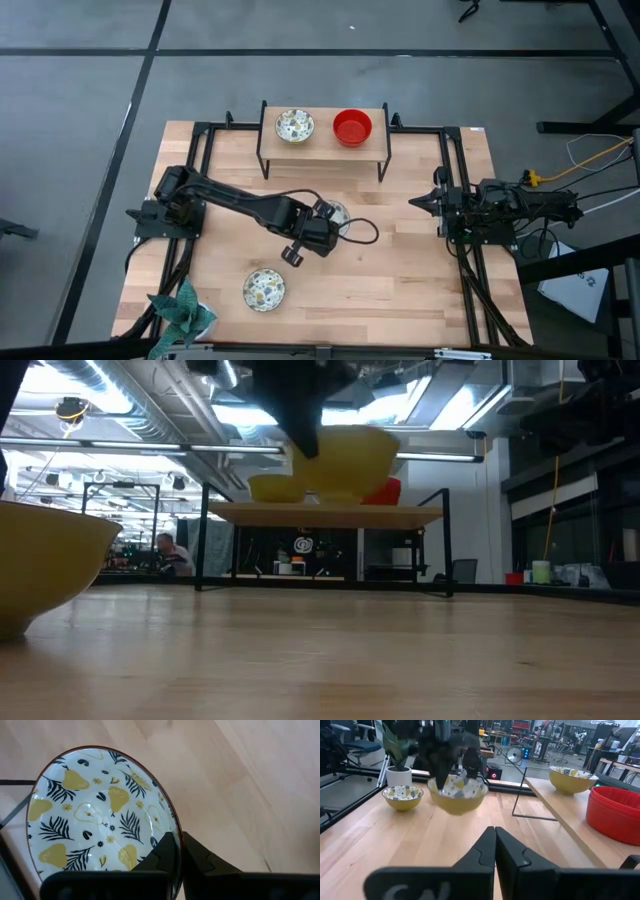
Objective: Pick & Place Mini bowls
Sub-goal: Stack the right white patterned bowl on top of the white patterned bowl on the shelf
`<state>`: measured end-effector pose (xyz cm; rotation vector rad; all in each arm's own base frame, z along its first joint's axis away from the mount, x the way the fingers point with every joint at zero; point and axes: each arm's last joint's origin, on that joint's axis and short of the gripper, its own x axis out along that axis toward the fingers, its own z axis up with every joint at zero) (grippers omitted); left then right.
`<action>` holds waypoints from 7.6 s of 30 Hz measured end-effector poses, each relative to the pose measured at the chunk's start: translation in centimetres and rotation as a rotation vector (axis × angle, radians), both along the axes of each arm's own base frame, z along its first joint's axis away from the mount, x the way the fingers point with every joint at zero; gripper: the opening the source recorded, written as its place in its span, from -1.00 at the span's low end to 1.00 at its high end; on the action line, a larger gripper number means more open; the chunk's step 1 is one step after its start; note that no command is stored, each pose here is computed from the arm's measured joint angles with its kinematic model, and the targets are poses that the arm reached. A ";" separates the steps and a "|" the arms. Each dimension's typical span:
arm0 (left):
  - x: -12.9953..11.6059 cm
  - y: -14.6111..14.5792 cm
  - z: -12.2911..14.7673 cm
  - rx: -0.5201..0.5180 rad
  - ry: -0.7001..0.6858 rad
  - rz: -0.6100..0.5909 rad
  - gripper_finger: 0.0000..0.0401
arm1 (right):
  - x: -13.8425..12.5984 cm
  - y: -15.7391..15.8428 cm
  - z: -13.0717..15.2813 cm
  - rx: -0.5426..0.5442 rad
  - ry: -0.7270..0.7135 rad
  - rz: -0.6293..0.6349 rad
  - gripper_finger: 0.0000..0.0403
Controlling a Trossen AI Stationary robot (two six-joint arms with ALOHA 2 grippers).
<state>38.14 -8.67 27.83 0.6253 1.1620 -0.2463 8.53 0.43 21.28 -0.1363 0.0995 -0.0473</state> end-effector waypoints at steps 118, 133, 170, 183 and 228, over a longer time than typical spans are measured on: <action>-5.9 25.2 9.7 -0.115 -0.012 0.682 -0.98 | 1.6 0.5 -5.0 0.055 -0.042 0.120 -0.97; -5.9 25.3 9.1 -0.105 0.039 0.713 -0.98 | 1.6 0.5 -5.0 0.059 -0.041 0.127 -0.97; -5.1 25.2 8.0 -0.124 0.075 0.727 -0.98 | 1.6 0.6 -5.0 0.080 -0.040 0.127 -0.97; -5.0 25.4 8.0 -0.097 0.063 0.751 -0.98 | 1.6 0.6 -5.0 0.082 -0.040 0.127 -0.97; -18.3 17.7 22.5 -0.136 -0.568 0.603 -0.98 | 1.6 0.6 -5.0 0.097 -0.040 0.126 -0.97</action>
